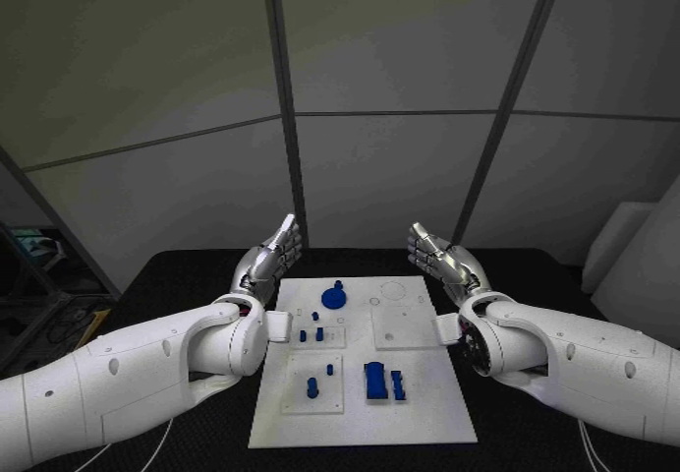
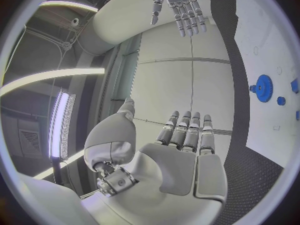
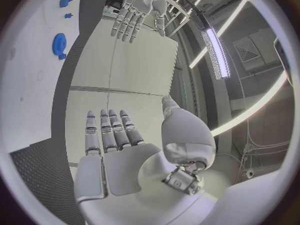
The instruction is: Assemble the parts on the task board
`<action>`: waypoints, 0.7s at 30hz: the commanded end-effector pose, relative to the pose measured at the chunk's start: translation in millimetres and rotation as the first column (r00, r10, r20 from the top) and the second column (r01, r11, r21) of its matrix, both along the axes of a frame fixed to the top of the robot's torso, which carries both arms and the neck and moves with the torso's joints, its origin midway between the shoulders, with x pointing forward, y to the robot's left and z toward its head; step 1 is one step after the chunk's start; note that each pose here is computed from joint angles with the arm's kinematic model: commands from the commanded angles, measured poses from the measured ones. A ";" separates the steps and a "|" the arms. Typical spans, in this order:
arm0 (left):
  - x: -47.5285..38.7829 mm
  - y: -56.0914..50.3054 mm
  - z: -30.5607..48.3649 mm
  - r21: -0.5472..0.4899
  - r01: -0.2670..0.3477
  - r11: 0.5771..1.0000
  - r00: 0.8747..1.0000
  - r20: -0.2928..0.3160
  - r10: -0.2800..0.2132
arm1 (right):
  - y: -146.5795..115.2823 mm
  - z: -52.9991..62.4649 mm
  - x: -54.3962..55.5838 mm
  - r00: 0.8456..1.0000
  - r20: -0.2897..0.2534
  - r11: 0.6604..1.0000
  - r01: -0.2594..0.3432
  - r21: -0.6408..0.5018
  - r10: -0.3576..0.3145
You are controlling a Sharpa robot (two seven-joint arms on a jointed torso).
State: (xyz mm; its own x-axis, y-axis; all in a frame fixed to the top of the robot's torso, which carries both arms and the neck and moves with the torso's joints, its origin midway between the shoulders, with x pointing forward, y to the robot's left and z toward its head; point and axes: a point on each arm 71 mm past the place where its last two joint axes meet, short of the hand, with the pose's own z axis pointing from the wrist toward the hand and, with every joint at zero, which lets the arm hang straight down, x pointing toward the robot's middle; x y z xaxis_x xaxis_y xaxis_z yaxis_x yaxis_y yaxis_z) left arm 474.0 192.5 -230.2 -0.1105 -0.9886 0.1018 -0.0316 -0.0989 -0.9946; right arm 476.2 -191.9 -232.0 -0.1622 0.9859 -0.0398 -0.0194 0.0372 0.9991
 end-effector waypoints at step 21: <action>-12.2 -0.1 6.0 0.089 -0.096 0.991 0.995 0.030 0.094 | -0.5 7.8 -14.5 0.989 -0.022 0.988 0.146 0.047 -0.145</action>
State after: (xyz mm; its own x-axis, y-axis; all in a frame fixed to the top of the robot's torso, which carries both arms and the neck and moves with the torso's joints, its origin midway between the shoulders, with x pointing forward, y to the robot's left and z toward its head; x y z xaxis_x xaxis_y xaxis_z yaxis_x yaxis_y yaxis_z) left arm 461.6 192.5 -226.8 -0.0209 -0.9995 0.0252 -0.0232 -0.0247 -0.9994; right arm 461.6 -192.0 -226.5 -0.0311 0.9995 0.0111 0.0171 -0.0106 0.9998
